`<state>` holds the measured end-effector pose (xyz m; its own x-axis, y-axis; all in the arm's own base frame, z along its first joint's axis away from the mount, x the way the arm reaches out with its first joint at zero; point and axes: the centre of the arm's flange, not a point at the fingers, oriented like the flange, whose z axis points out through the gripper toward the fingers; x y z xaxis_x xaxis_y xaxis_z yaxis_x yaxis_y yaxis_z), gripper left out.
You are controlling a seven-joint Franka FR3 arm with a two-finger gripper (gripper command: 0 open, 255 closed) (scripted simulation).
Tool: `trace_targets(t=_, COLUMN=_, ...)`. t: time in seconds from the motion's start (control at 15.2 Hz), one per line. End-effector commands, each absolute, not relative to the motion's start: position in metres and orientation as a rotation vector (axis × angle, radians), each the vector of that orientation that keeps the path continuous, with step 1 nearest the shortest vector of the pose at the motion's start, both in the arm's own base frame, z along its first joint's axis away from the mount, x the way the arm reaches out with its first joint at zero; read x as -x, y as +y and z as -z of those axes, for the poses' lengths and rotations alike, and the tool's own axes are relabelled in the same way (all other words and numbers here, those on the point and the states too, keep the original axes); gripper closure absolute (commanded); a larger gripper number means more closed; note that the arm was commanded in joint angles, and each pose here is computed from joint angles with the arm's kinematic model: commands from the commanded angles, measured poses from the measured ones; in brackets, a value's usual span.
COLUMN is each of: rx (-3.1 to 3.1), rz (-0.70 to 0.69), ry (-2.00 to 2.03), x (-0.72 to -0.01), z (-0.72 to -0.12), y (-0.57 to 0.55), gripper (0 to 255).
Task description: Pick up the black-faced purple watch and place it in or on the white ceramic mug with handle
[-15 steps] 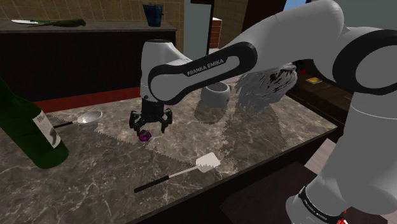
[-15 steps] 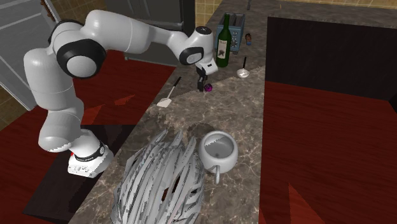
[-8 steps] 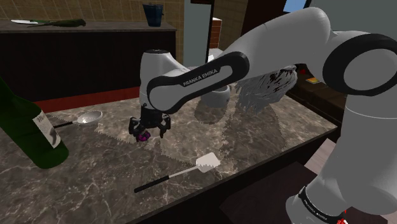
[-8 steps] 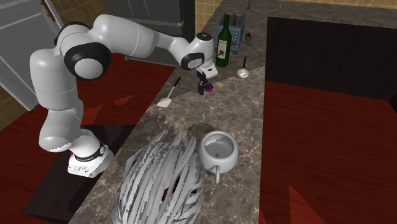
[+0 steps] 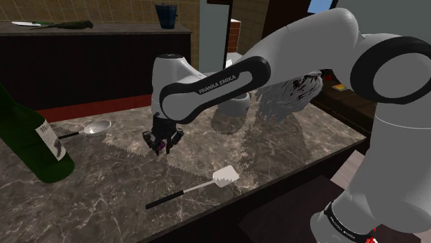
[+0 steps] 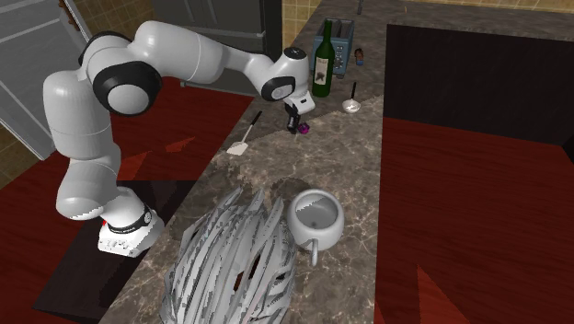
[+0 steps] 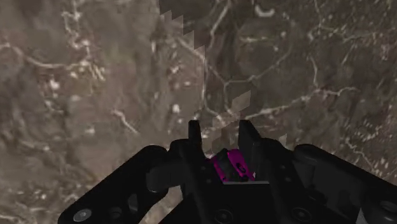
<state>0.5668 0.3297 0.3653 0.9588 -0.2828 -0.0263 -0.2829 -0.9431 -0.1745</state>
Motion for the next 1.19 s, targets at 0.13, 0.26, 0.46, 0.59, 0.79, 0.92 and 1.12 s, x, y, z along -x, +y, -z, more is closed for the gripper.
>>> trace_targets(t=0.13, rx=2.933, rz=-0.001, ry=0.427, x=-0.567, z=-0.365, y=0.330, gripper=255)
trace_targets(t=0.26, rx=2.933, rz=-0.001, ry=0.427, x=-0.567, z=-0.365, y=0.330, gripper=255)
trace_targets(t=0.46, rx=2.933, rz=-0.001, ry=0.427, x=-0.567, z=-0.365, y=0.330, gripper=255)
trace_targets(t=0.59, rx=2.939, rz=0.050, ry=0.386, x=-0.568, z=-0.376, y=0.328, gripper=0)
trace_targets(t=0.79, rx=2.949, rz=0.203, ry=0.261, x=-0.571, z=-0.410, y=0.323, gripper=0)
trace_targets(t=0.92, rx=2.950, rz=0.243, ry=0.227, x=-0.572, z=-0.414, y=0.323, gripper=0)
trace_targets(t=1.12, rx=2.950, rz=0.243, ry=0.227, x=-0.575, z=-0.399, y=0.325, gripper=0)
